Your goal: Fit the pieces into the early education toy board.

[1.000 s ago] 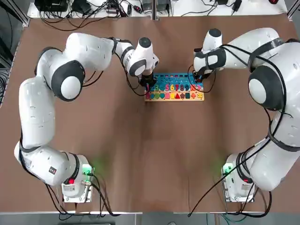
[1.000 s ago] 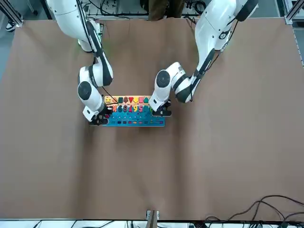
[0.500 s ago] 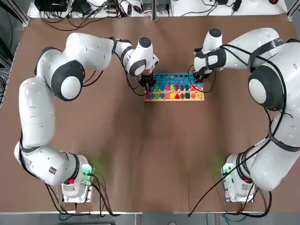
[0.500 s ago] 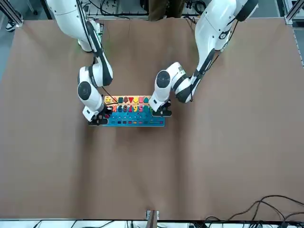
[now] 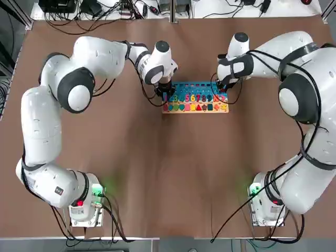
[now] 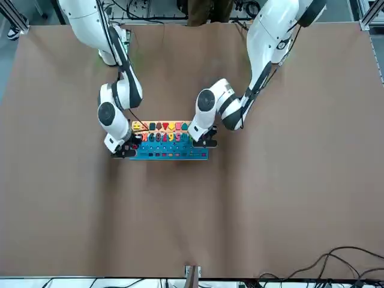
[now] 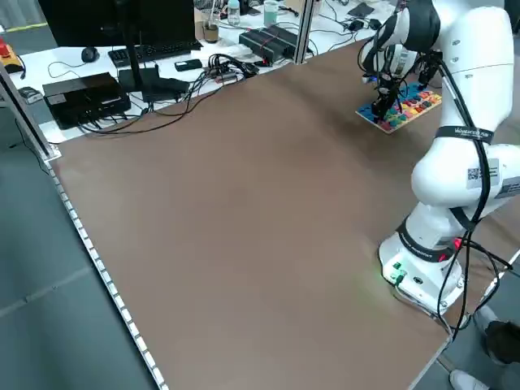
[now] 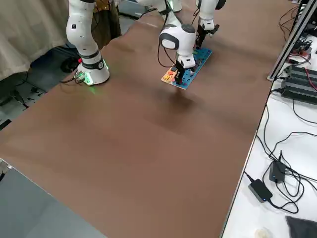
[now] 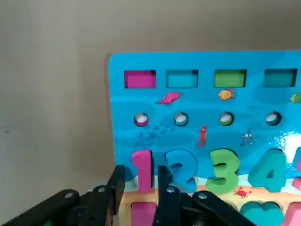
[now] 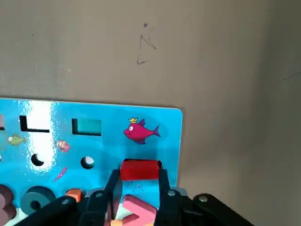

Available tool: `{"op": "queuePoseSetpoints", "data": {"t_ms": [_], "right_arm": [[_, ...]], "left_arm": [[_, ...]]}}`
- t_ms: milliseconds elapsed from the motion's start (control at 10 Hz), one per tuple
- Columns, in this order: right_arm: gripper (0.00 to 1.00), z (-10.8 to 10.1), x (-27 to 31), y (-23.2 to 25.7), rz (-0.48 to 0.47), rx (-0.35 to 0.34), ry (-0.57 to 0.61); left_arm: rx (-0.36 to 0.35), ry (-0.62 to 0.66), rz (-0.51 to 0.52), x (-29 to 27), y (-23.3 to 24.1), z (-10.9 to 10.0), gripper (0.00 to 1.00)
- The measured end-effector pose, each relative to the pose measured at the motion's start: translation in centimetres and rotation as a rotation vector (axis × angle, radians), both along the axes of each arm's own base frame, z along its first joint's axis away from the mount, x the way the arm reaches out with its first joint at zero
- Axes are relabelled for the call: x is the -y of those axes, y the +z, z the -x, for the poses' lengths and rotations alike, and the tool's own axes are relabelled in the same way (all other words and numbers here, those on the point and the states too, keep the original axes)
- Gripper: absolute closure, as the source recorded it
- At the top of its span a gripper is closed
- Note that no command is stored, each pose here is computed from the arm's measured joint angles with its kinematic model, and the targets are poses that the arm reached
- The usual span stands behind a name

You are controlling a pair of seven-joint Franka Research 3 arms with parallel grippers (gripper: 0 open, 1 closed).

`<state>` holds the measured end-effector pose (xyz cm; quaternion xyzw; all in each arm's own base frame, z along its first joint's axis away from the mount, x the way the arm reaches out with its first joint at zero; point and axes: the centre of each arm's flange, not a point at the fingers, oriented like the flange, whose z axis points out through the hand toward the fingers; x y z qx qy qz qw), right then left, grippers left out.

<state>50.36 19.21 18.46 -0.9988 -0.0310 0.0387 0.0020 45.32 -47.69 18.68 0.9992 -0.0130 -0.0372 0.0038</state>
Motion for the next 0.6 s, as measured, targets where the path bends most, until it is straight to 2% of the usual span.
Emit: {"op": "queuePoseSetpoints", "data": {"t_ms": [600], "right_arm": [[0.64, 1.5, 0.5, -0.4, 0.003, -0.028, -0.002]], "left_arm": [[-0.003, -0.004, -0.013, 0.1, 1.1, 0.0, 0.64]]}}
